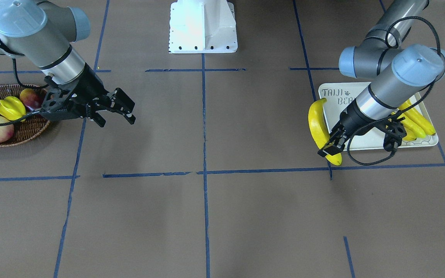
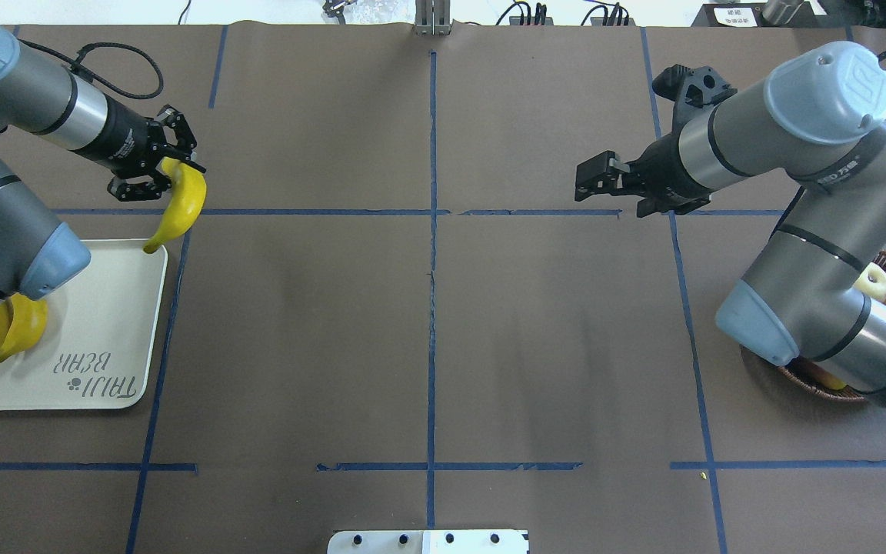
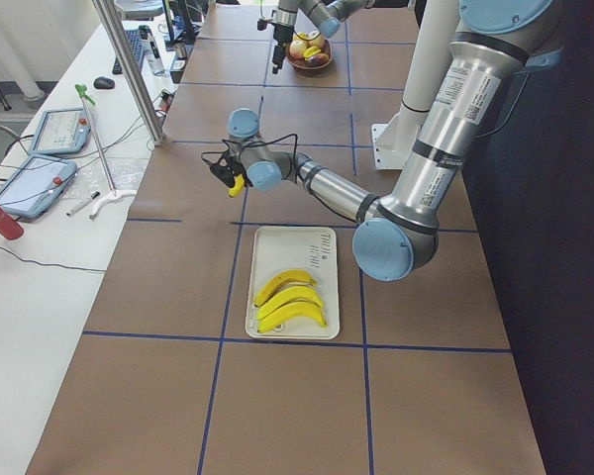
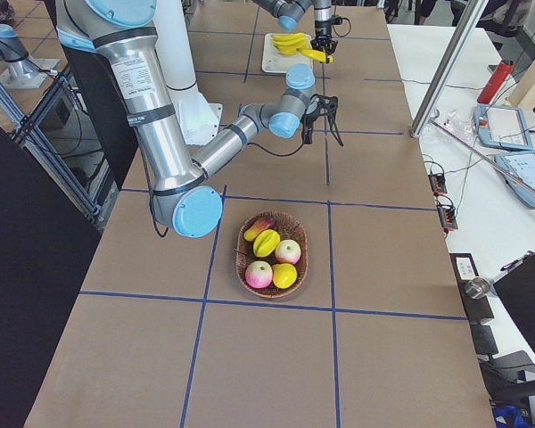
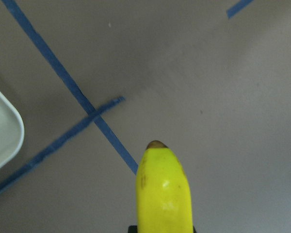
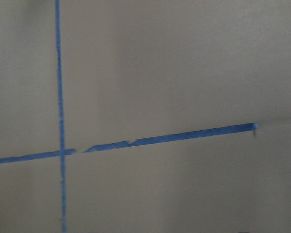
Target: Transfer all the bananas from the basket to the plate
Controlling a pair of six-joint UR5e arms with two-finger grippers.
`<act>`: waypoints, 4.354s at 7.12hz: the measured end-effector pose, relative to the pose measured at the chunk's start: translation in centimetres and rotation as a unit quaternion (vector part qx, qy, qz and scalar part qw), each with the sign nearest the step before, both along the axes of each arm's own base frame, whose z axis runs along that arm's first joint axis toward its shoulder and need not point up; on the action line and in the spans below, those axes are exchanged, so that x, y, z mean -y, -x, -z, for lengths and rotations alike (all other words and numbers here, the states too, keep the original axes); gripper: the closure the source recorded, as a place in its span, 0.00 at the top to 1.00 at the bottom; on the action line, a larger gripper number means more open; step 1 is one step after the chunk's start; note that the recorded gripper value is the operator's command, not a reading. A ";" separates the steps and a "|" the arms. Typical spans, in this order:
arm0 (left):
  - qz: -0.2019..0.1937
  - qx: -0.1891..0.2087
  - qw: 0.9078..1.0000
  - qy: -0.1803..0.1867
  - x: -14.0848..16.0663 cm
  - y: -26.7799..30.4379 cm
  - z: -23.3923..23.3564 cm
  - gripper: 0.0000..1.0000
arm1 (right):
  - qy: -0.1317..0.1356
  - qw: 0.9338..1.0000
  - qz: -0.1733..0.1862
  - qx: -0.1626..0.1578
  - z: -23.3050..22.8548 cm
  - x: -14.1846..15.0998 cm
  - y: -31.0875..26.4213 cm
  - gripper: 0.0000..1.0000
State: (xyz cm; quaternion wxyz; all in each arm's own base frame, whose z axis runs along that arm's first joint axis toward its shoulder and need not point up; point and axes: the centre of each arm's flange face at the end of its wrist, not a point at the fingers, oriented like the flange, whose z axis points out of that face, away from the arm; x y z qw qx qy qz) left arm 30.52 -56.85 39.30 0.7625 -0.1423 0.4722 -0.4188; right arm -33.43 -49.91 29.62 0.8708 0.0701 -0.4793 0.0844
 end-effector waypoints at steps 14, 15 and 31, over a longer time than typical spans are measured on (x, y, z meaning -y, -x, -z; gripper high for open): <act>0.009 0.247 0.968 0.036 -7.4 3.3 -16.1 0.58 | -0.041 0.990 0.081 -0.107 -5.9 4.2 -9.3 1.00; 0.000 0.250 0.968 0.029 -7.4 3.4 -16.3 0.98 | -0.041 0.990 0.081 -0.107 -5.9 4.2 -9.4 1.00; -0.407 0.167 0.833 -0.335 -9.3 38.5 -23.3 1.00 | -0.054 0.962 0.232 -0.136 -34.2 -1.2 -41.8 0.99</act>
